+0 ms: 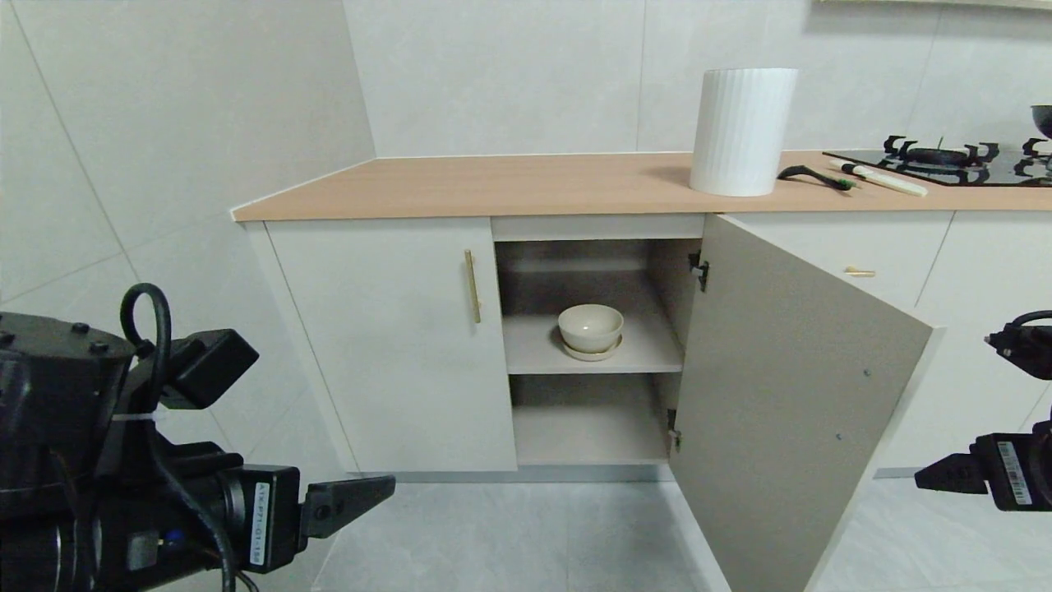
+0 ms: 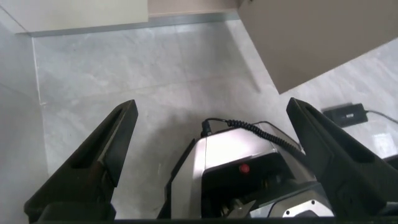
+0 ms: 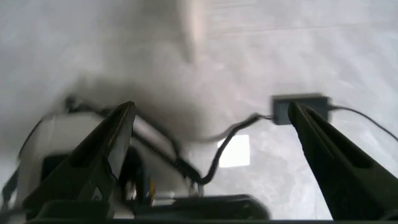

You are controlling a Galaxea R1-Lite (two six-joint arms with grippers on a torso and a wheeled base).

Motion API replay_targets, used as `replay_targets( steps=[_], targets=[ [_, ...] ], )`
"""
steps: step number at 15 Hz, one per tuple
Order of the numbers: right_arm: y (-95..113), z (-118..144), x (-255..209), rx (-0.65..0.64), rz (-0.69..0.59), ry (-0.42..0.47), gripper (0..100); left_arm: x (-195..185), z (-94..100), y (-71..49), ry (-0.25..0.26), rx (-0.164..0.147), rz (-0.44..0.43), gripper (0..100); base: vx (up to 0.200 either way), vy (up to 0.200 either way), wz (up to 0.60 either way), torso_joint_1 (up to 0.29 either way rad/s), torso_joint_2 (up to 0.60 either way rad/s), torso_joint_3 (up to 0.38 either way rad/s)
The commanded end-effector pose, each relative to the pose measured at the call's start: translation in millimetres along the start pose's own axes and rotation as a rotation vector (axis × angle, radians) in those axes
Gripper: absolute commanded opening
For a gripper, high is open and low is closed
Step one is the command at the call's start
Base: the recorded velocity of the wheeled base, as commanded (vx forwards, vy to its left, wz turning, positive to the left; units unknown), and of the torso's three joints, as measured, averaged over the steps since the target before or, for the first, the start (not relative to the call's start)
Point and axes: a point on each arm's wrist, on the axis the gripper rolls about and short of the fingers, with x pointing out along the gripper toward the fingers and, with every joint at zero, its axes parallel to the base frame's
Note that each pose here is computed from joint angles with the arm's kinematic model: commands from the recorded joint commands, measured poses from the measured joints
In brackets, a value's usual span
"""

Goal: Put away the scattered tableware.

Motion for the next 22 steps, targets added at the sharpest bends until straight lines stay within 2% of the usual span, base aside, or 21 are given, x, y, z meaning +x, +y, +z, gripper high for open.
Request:
replay_targets(
  steps=[1,5,9,11,13,17,22],
  targets=[
    [-18,8,2,0.049,-0.064,-0.008,100,1,0.1,-0.2,0.003,0.000,0.001,100,0.000,0.000,0.00,0.000,0.00,0.000],
    [-39,27,23,0.146,-0.136,-0.065,100,2,0.0,-0.3,0.006,-0.001,0.001,100,0.000,0.000,0.00,0.000,0.00,0.000],
    [-47,45,55,0.232,-0.157,-0.105,100,1,0.3,-0.7,0.007,-0.001,-0.014,100,0.000,0.000,0.00,0.000,0.00,0.000],
    [-46,51,72,0.290,-0.149,-0.120,100,1,-0.1,-0.5,0.009,-0.001,-0.013,100,0.000,0.000,0.00,0.000,0.00,0.000],
    [-44,52,89,0.299,-0.151,-0.088,100,1,0.3,-0.7,0.008,-0.001,-0.015,100,0.000,0.000,0.00,0.000,0.00,0.000],
    [-40,56,104,0.346,-0.135,-0.102,100,1,-0.1,-0.6,0.011,-0.001,-0.014,100,0.000,0.000,0.00,0.000,0.00,0.000],
    [-17,55,107,0.355,-0.083,-0.092,100,1,-0.1,-0.6,0.009,-0.001,-0.015,100,0.000,0.000,0.00,0.000,0.00,0.000]
  ],
)
